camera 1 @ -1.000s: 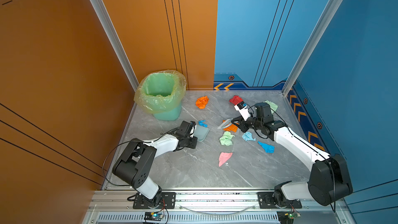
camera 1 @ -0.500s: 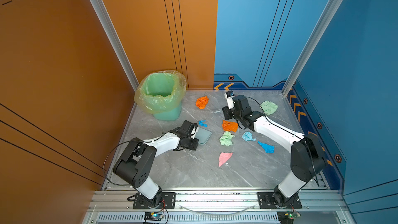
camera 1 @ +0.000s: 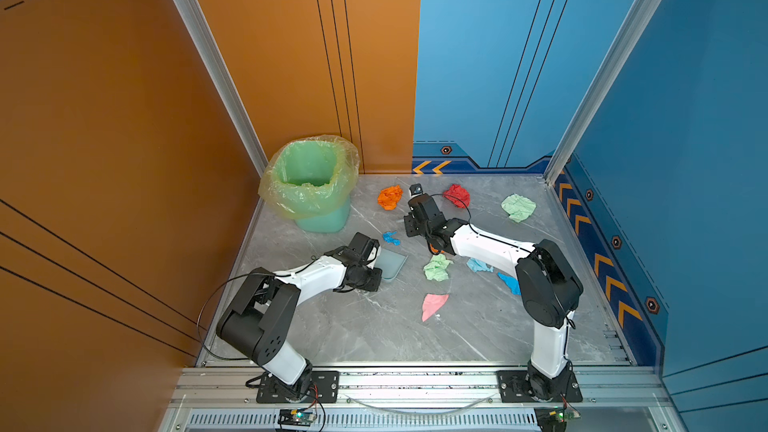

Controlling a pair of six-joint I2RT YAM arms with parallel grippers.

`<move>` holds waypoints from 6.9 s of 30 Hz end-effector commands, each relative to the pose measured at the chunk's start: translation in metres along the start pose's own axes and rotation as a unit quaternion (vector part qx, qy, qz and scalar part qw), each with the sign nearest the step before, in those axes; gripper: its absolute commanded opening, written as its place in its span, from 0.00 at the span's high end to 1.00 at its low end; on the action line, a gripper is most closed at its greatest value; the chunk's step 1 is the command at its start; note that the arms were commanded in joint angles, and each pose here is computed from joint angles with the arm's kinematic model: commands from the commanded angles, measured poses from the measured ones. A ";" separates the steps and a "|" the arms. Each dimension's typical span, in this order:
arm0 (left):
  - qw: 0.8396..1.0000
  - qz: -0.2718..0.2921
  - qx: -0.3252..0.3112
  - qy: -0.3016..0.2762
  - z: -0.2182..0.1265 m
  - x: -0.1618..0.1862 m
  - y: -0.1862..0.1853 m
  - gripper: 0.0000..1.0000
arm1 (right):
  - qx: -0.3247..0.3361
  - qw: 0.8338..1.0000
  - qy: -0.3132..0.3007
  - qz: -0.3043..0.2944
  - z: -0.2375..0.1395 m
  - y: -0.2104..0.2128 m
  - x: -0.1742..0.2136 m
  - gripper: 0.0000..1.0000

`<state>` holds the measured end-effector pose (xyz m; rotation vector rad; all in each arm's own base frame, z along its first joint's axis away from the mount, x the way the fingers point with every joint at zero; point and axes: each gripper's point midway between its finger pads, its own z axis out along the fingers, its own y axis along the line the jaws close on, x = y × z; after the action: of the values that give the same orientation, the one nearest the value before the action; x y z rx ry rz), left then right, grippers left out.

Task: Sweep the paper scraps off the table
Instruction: 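Slide the dustpan forward with the left gripper while the right brings the brush, then lower the brush behind the blue scrap with the right gripper, then sweep the blue scrap toward the dustpan with the right gripper's brush, then push the blue scrap into the dustpan held by the left gripper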

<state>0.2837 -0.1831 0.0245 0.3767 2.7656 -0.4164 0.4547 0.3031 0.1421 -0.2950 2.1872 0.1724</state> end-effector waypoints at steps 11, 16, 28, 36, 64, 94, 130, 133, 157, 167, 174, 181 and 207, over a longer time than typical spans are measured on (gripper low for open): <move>0.998 -0.004 -0.013 0.056 0.013 0.020 0.000 1.00 | -0.006 0.999 0.046 -0.017 0.019 0.009 0.027 1.00; 0.998 -0.002 -0.013 0.060 0.017 0.020 -0.001 1.00 | -0.036 0.996 0.062 -0.048 0.012 0.032 0.041 1.00; 0.997 -0.001 -0.014 0.071 0.019 0.028 0.003 1.00 | -0.086 0.986 0.110 -0.090 -0.005 0.048 0.077 1.00; 0.997 -0.011 -0.015 0.079 0.015 0.037 0.008 1.00 | -0.098 0.982 0.123 -0.104 -0.018 0.045 0.083 1.00; 0.989 -0.050 0.005 0.136 -0.020 0.067 -0.004 1.00 | -0.131 0.987 0.060 -0.065 -0.021 0.030 0.034 1.00; 0.987 -0.043 -0.017 0.151 -0.010 0.070 0.003 1.00 | -0.153 0.974 0.138 -0.097 -0.040 0.063 0.096 1.00; 0.990 -0.017 -0.018 0.142 -0.015 0.082 -0.006 1.00 | -0.171 0.971 0.152 0.067 -0.075 0.027 0.065 1.00; 0.990 -0.015 -0.017 0.143 -0.015 0.081 -0.007 1.00 | -0.181 0.966 0.170 0.067 -0.074 0.032 0.074 1.00; 0.989 -0.007 -0.019 0.146 -0.012 0.077 -0.010 1.00 | -0.334 0.906 0.240 0.096 -0.120 0.057 0.076 1.00; 0.989 -0.008 -0.018 0.147 -0.012 0.078 -0.010 1.00 | -0.254 0.946 0.178 0.091 -0.092 0.020 0.048 1.00; 0.989 -0.006 -0.019 0.147 -0.011 0.076 -0.012 1.00 | -0.194 0.960 0.184 0.081 -0.059 0.014 0.058 1.00; 0.989 -0.005 -0.017 0.146 -0.014 0.074 -0.014 1.00 | -0.232 0.941 0.238 0.059 -0.066 0.039 0.087 1.00; 0.989 0.001 -0.017 0.149 -0.015 0.075 -0.014 1.00 | -0.264 0.935 0.234 0.032 -0.144 0.014 0.063 1.00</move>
<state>0.2232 -0.1822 0.0227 0.4358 2.9809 -0.3816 0.3104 0.2920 0.1625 -0.5900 2.5796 0.8885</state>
